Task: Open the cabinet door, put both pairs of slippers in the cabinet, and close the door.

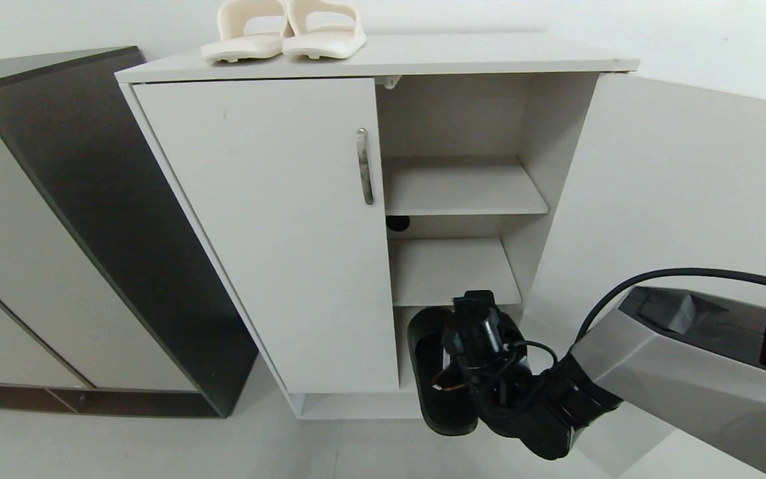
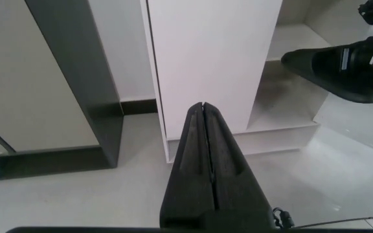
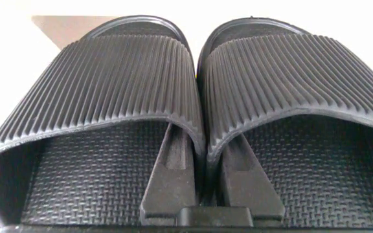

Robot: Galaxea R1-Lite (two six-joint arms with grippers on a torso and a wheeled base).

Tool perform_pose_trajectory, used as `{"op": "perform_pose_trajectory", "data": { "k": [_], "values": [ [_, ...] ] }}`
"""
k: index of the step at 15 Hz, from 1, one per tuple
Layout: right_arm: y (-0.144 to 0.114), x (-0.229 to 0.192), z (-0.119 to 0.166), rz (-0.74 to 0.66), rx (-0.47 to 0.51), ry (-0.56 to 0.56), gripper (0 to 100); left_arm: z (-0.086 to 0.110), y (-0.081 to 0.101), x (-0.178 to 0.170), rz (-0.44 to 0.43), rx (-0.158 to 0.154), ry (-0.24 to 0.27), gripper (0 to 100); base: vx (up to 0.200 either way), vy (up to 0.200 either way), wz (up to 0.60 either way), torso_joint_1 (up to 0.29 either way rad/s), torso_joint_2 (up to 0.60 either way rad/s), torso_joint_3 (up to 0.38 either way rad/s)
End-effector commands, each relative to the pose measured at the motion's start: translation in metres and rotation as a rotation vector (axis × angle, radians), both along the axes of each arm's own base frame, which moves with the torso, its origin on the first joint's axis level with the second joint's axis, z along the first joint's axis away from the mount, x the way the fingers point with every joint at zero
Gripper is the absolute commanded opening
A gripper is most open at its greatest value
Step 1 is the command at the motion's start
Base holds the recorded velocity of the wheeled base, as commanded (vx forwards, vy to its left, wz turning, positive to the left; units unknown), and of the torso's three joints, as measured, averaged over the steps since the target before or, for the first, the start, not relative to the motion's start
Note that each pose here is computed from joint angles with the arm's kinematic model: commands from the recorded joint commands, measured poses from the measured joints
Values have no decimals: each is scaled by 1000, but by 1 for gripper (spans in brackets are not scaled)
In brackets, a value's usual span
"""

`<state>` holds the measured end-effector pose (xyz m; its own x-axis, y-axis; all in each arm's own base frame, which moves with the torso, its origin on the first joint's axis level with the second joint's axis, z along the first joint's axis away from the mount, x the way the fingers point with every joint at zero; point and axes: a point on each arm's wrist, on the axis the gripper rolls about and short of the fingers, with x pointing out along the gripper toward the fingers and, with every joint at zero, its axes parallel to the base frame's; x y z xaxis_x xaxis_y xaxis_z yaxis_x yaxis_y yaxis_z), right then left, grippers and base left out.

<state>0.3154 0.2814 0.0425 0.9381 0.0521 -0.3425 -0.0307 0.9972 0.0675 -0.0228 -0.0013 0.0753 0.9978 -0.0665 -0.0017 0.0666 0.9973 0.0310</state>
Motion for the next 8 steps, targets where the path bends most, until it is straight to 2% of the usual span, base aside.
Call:
{"op": "perform_pose_trajectory", "data": {
  "k": [1,4,5,6,8],
  "values": [
    [0,0,1,-6,6,-16,0,0,0,0,1,0,1,0,0,0,0,7,-2,-193],
    [-5,-6,-3,-6,-34,-142,0,0,0,0,1,-2,1,0,0,0,0,5,3,-60],
    [-4,-6,-4,-5,-35,-149,0,0,0,0,1,-2,1,0,0,0,0,0,0,0],
    [-5,0,-14,-4,-46,-209,0,0,0,0,1,-2,1,0,0,0,0,0,0,0],
    [-6,2,-21,-8,-58,-202,0,0,0,0,1,-2,1,0,0,0,0,0,0,0]
  ]
}}
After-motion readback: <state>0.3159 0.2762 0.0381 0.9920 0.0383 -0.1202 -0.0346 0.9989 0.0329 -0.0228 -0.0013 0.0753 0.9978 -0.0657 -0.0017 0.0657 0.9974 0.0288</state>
